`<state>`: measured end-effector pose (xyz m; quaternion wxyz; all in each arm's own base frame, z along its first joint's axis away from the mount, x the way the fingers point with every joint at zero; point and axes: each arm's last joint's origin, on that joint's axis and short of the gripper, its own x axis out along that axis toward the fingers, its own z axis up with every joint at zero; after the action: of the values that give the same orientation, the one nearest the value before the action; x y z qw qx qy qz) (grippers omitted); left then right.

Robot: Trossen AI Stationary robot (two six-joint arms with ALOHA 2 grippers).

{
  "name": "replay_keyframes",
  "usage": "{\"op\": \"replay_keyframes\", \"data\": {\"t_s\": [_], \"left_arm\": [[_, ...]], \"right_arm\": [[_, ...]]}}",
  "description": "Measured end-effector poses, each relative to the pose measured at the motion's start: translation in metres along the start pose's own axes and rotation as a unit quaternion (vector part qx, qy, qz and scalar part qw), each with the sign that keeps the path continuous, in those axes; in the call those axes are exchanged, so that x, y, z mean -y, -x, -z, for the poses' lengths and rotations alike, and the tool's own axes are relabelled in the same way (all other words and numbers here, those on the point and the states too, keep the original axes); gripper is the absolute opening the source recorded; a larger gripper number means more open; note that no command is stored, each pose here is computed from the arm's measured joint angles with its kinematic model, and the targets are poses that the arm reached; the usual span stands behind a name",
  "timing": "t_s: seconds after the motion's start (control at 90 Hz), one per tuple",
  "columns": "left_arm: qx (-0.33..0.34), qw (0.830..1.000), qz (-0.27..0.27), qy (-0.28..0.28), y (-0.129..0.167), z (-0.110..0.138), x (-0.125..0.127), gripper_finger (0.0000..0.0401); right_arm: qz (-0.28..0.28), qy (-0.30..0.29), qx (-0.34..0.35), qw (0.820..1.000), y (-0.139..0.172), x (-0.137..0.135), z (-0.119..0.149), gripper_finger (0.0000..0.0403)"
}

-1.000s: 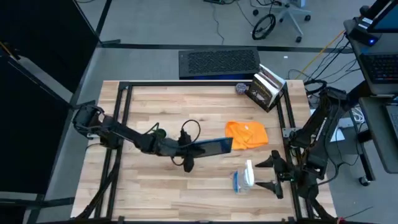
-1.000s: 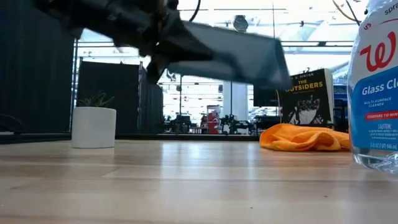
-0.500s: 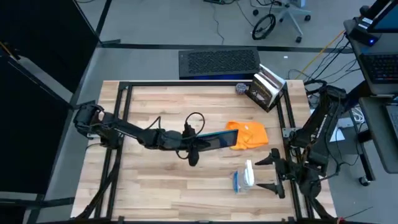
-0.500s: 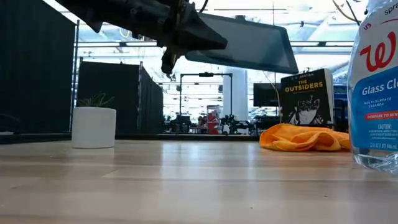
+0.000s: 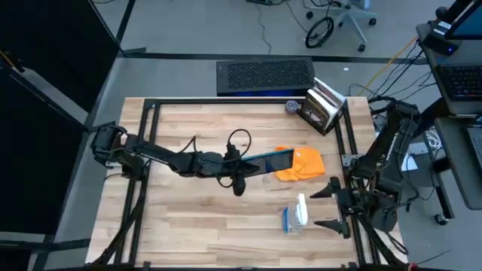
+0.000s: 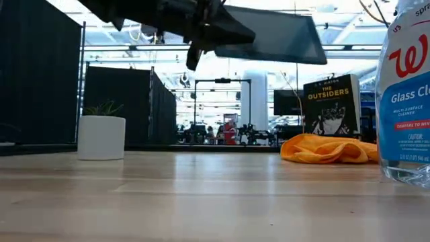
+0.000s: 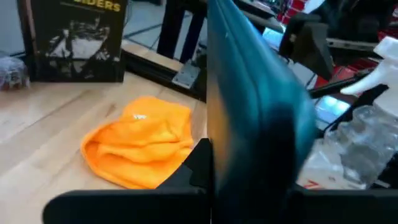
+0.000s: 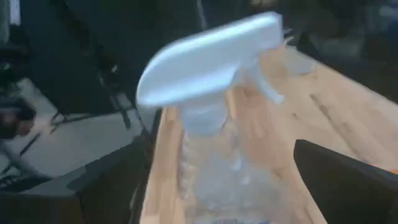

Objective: Apply microfiber cloth
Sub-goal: Spray the blue tablet with the transparent spray bottle

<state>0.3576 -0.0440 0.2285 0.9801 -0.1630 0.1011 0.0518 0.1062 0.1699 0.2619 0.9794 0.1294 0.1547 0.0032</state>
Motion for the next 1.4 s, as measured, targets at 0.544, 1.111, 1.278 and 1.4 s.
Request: {"op": "replay_keyframes", "data": {"t_s": [0.544,1.111,1.278,1.4], "left_arm": [[-0.025,1.0,-0.004,-0.006,-0.013,0.003,-0.005,0.0006],[0.029,0.998,0.03,-0.036,-0.02,-0.012,-0.003,0.0006],[0.026,0.997,0.043,-0.062,-0.046,-0.015,0.004,0.0006],[-0.013,0.997,0.038,-0.07,-0.062,-0.013,0.007,0.0006]], "right_arm": [[0.03,0.123,0.013,0.992,-0.028,-0.004,-0.002,0.0393],[0.029,0.131,0.017,0.991,-0.055,-0.003,-0.008,0.0393],[0.034,0.13,0.022,0.991,-0.058,-0.003,-0.008,0.0393],[0.033,0.131,0.026,0.99,-0.058,-0.004,-0.009,0.0392]]}}
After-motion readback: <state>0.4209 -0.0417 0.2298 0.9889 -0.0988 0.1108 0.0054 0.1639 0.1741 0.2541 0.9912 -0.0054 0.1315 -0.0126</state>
